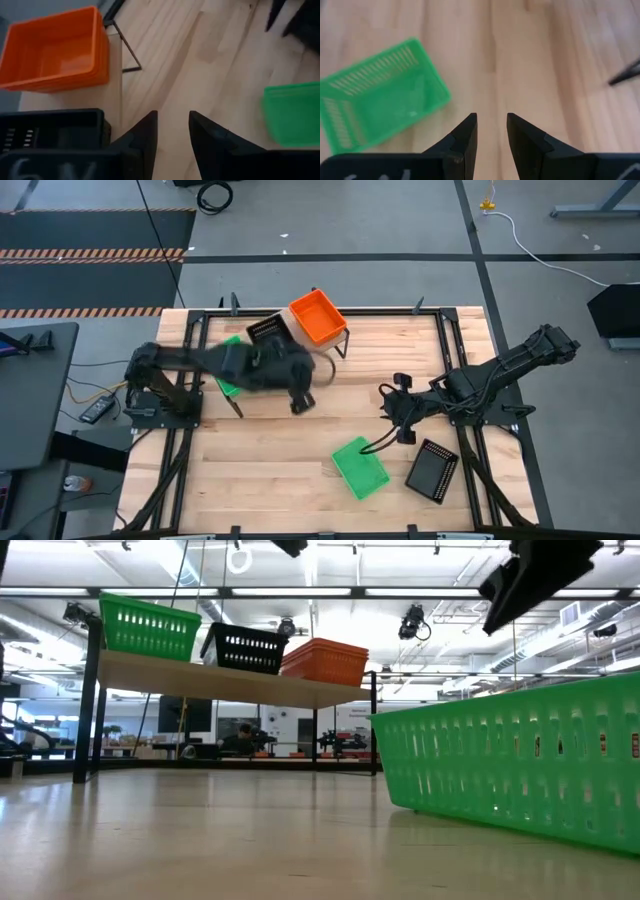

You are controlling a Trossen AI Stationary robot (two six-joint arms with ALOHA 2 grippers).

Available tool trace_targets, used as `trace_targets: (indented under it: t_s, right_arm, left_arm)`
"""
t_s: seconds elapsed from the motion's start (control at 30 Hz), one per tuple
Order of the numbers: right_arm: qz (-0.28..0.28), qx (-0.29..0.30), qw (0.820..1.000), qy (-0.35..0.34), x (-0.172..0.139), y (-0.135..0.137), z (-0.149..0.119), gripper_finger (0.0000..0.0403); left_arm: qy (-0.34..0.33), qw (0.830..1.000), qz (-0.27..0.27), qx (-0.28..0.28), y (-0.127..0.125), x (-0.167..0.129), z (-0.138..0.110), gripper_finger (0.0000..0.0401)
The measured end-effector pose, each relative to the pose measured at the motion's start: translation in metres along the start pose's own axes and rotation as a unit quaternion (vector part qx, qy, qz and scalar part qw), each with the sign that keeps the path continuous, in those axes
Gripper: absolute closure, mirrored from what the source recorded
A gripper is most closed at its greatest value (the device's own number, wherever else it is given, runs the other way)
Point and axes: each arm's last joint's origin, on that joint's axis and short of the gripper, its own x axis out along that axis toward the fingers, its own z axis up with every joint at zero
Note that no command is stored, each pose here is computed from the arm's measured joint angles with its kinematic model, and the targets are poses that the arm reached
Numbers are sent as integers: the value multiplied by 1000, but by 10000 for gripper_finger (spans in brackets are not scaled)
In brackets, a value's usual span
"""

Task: Stack baskets on shelf by color
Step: Stack the green basket on the green baskets on the shelf

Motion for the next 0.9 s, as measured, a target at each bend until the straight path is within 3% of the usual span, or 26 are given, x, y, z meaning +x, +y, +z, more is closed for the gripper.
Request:
trace_targets:
  t_s: [0.17, 0.27, 0.33, 0.43, 0.6, 0.77, 0.9]
  right_arm:
    - [70, -5, 995, -71, 8, 14, 3, 290]
    - [156, -27, 985, -74, 13, 24, -4, 290]
    - [184, -27, 979, -78, 14, 29, -5, 290]
    - [199, -23, 976, -87, 12, 36, -7, 290]
    - [223, -70, 970, -65, 16, 62, -19, 290]
    - [215, -112, 970, -27, 29, 90, -31, 284]
    - [208, -136, 969, 0, 42, 111, -36, 257]
  left_arm:
    - [-48, 998, 21, 35, -45, 9, -32, 284]
    - [-65, 997, -2, 36, -67, 16, -50, 284]
    - [-83, 996, -20, 33, -78, 18, -57, 284]
    - [-114, 992, -48, 28, -92, 23, -66, 284]
    - [-165, 981, -96, 22, -112, 29, -81, 284]
    - [-173, 977, -124, 4, -123, 29, -95, 284]
    - [-165, 975, -149, -20, -132, 23, -106, 284]
